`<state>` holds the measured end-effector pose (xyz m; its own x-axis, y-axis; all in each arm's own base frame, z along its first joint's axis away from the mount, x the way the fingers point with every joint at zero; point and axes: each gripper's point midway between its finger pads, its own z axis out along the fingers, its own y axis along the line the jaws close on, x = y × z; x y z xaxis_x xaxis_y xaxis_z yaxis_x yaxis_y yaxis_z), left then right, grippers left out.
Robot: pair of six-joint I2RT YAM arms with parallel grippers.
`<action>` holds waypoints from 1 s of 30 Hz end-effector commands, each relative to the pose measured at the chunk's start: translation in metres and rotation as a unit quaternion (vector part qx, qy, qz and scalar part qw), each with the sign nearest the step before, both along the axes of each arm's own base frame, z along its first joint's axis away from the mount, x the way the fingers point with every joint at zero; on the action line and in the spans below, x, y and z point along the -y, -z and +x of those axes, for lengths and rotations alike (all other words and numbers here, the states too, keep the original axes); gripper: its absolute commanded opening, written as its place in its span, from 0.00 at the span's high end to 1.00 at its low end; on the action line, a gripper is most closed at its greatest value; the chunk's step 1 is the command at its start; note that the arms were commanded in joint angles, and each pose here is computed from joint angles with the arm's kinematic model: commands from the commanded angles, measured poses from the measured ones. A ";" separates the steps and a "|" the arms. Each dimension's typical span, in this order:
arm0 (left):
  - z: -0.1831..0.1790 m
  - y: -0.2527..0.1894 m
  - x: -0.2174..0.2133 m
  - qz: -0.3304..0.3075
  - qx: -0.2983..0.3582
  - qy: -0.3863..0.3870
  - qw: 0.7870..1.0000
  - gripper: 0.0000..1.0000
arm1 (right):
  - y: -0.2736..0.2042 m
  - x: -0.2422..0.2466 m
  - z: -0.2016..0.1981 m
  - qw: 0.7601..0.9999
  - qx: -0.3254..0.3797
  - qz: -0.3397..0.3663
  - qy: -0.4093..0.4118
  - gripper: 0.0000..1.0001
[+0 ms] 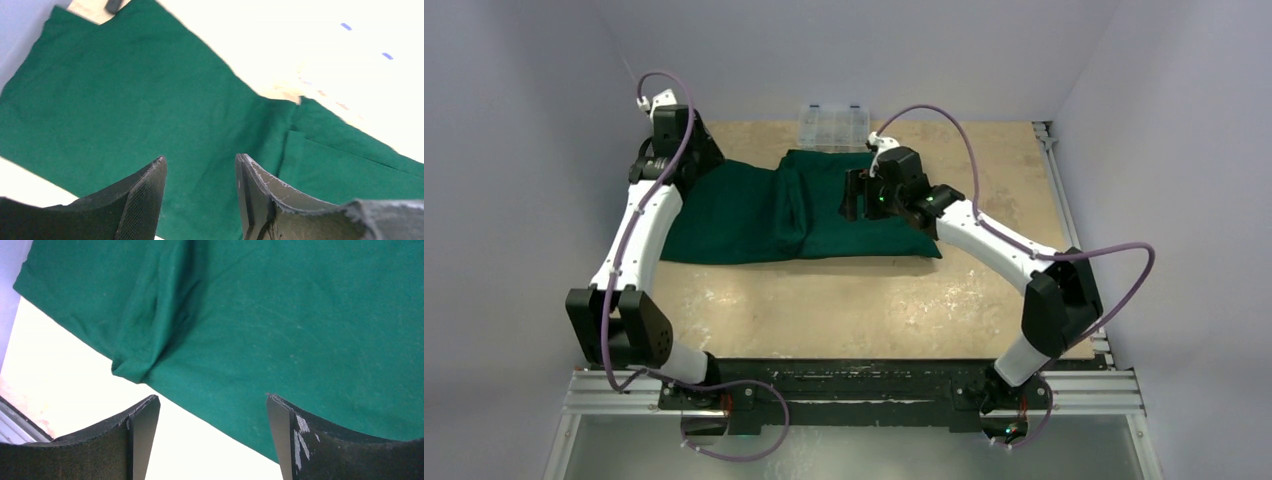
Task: Open and lay out the surgical kit
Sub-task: Open the surgical kit at the center of the board.
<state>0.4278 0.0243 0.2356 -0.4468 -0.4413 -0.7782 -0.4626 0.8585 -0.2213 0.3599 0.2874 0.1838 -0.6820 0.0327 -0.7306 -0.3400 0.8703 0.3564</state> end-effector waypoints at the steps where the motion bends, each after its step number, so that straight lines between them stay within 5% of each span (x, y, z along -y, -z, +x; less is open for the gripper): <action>1: 0.000 -0.022 0.017 -0.029 0.056 0.062 0.996 0.48 | -0.023 -0.032 0.013 0.998 0.050 0.000 -0.026 0.17; 16: -0.043 -0.116 -0.011 0.034 0.115 0.007 0.993 0.44 | 0.023 -0.129 -0.018 0.991 0.040 -0.086 -0.090 0.17; 23: -0.047 -0.115 -0.014 0.040 0.106 0.002 0.994 0.41 | 0.044 -0.160 -0.039 0.982 0.045 -0.106 -0.150 0.20; 30: -0.055 -0.101 -0.033 0.060 0.088 -0.052 0.993 0.42 | 0.066 -0.144 -0.010 0.978 0.063 -0.189 -0.070 0.43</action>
<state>0.3793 0.0421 0.3381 -0.2829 -0.3839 -0.8790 -0.4452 0.8643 -0.2342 0.3233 0.4430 0.1004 -0.6093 -0.3592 -0.7069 -0.5700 0.8182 0.0756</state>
